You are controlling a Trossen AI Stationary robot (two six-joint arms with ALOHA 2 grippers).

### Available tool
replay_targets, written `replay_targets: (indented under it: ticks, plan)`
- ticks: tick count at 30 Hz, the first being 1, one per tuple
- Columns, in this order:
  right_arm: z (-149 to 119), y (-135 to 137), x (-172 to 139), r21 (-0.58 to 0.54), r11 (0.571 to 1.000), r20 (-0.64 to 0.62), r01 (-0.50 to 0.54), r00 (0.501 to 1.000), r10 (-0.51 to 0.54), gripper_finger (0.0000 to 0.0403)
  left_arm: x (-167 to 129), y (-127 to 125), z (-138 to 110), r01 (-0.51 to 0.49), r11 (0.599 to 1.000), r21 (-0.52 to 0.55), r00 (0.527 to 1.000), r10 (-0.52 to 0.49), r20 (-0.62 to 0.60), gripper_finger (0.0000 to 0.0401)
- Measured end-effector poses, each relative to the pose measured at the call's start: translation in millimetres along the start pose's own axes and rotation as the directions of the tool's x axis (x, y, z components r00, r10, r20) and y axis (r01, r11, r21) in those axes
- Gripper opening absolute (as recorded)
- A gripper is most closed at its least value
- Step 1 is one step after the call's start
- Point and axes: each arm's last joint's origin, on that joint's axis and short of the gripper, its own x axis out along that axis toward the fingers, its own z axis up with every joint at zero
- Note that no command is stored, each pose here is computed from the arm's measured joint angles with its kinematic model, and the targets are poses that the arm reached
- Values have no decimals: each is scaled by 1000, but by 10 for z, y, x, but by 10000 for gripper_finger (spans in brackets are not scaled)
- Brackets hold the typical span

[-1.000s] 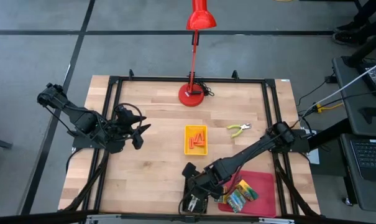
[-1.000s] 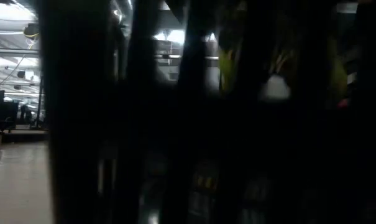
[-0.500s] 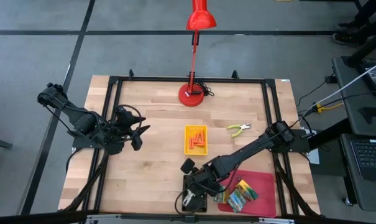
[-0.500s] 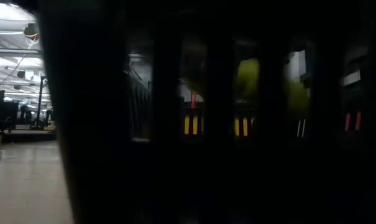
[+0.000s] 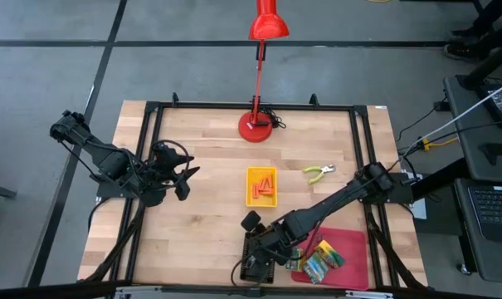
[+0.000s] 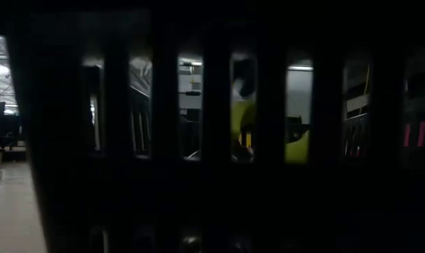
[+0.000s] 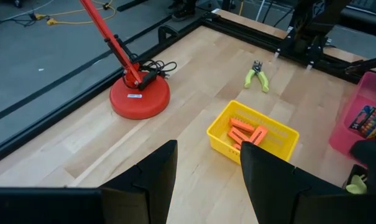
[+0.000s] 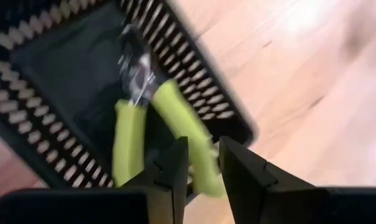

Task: Pick & Place School Supplies
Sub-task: Put the green hole puncher into the black bin

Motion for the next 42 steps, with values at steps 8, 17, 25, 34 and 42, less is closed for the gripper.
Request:
replay_targets:
  ticks: [8,17,25,34,42]
  plan:
    - [103,-201,-266,157,960,-86,233,971,-222,96,0,3,4,-9,1000,0,1000,9,13,173]
    - [-579,-747,-405,762,329,-515,558,830,-214,94,0,13,13,-42,999,10,998,41,54,173]
    - [-1371,-1297,-562,465,-666,-708,583,696,116,94,0,22,22,-71,997,12,993,70,91,173]
    - [-1728,-1412,-530,25,-941,-648,338,723,242,94,-21,10,15,-67,998,7,992,66,107,173]
    - [-1996,-1097,-428,-159,-946,-520,283,790,323,94,-56,-3,5,-72,997,32,988,66,139,173]
